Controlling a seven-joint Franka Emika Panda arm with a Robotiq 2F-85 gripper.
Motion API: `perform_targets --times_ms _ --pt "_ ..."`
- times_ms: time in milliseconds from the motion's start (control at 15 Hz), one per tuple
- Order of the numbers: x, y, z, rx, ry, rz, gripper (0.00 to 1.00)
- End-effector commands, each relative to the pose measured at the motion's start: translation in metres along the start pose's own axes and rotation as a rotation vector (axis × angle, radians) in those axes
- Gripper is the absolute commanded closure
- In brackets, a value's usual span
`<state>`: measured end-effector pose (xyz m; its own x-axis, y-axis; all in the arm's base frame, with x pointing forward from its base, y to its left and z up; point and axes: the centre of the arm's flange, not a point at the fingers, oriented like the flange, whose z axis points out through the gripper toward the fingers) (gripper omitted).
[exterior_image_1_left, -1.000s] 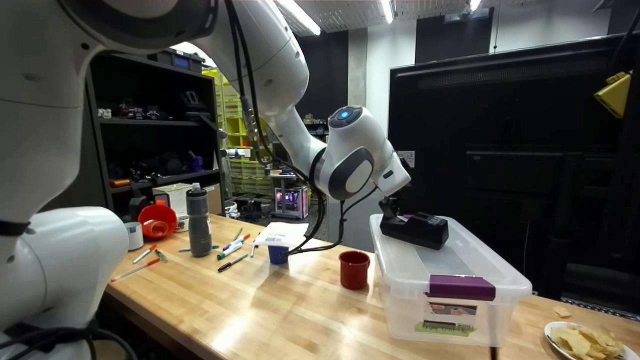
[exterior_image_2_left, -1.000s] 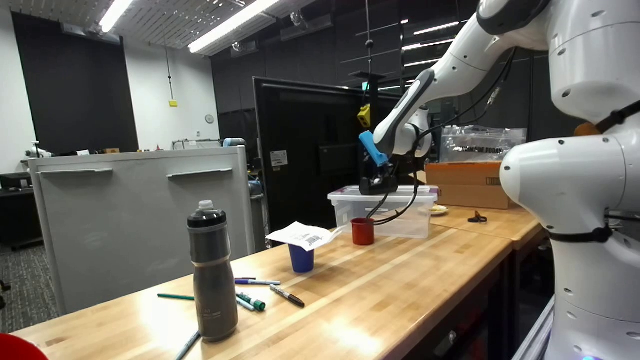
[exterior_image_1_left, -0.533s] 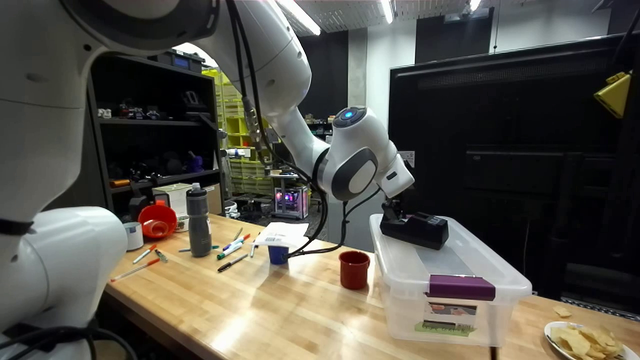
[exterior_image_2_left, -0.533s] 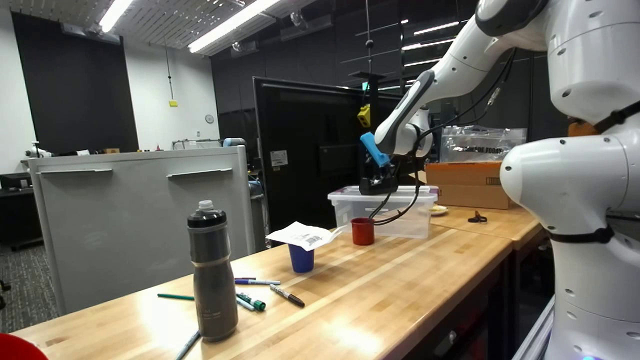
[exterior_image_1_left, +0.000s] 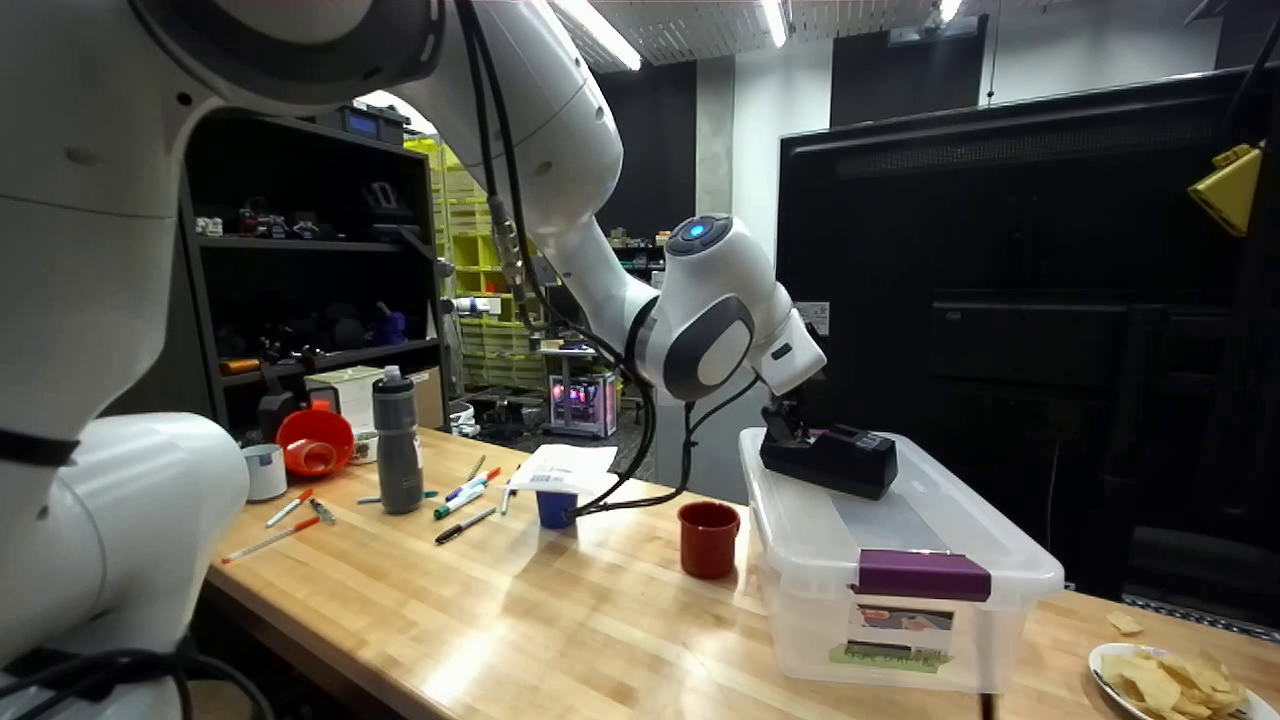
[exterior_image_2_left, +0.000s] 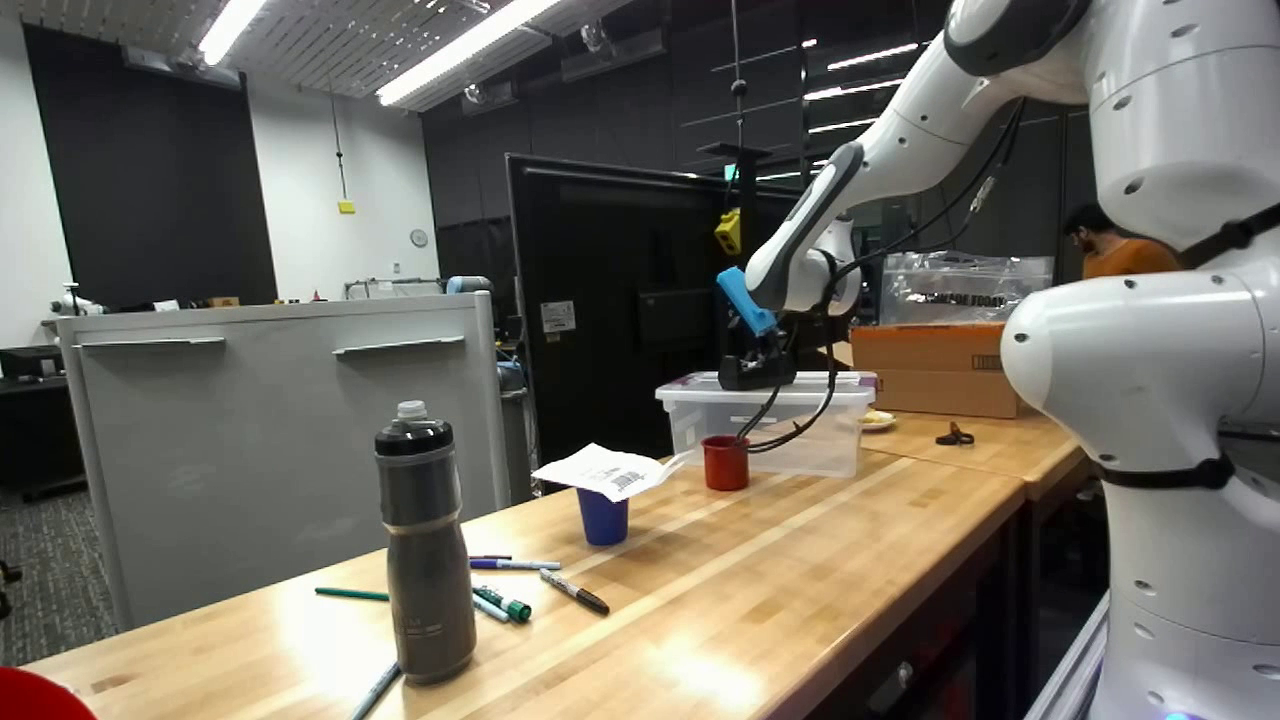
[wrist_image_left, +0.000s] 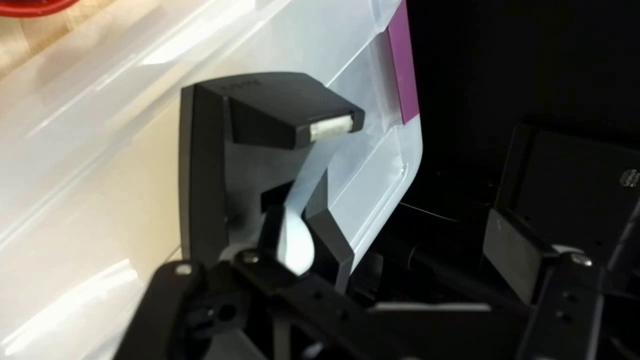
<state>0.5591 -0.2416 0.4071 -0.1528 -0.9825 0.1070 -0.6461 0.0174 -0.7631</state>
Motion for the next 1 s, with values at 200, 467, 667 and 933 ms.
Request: perform_targets --times_ms 200,467,667,933 --pt "-0.002 -0.025 0.011 -0.009 0.002 0.011 0.00" --pt "0.003 -0.017 0.002 -0.003 0.004 -0.006 0.00" --pt "0.002 -0.018 0.002 -0.005 0.003 -0.007 0.00" --pt "0.002 -0.018 0.002 -0.007 0.003 -0.006 0.00"
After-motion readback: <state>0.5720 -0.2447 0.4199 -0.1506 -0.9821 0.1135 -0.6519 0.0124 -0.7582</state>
